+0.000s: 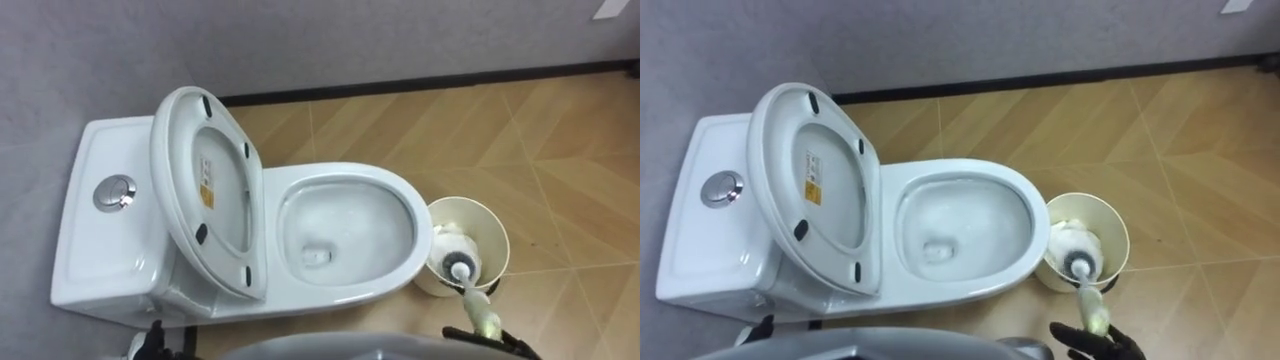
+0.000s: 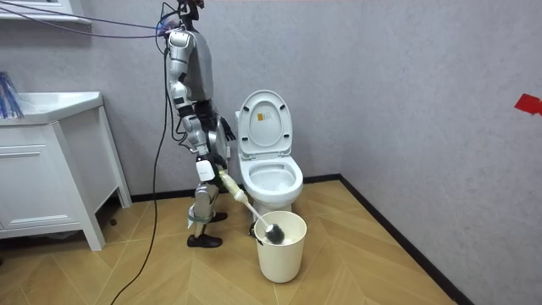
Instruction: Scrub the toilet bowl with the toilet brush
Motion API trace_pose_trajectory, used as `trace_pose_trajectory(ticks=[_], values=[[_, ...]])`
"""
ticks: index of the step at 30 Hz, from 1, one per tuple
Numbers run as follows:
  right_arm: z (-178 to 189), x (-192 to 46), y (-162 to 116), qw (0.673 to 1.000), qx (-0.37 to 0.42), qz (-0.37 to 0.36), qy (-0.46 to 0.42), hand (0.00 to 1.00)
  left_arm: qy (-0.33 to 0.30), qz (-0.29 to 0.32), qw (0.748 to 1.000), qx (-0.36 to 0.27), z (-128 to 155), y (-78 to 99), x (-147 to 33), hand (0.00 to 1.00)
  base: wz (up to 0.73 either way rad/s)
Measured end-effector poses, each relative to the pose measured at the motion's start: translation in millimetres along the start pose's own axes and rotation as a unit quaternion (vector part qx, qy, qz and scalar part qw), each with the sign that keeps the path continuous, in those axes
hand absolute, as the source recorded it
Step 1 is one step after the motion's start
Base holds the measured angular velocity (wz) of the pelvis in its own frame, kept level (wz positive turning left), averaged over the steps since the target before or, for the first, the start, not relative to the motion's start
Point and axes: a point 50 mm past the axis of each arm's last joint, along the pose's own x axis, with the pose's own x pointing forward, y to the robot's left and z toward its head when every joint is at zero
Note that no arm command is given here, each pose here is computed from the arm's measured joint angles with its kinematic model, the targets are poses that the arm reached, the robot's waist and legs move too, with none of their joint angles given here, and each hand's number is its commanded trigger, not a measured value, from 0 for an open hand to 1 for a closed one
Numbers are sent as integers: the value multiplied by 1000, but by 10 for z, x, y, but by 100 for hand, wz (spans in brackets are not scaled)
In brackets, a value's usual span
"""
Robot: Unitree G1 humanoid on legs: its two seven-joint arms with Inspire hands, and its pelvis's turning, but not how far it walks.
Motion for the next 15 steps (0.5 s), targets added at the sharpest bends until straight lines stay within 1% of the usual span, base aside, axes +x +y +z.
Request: trace_pose_trajectory(ticks=[8,13,15], values=[[-83,-3,-21,1000,-2,-2,19,0,18,-3,1000,12,-71,-12,-7,0,0],[-203,-17,-34,999,-9,-6,44,0,50,-6,998,24,-204,-23,-29,0,0],[-227,-16,-21,998,-29,-3,53,0,61,-9,998,31,-237,-22,-35,0,0]])
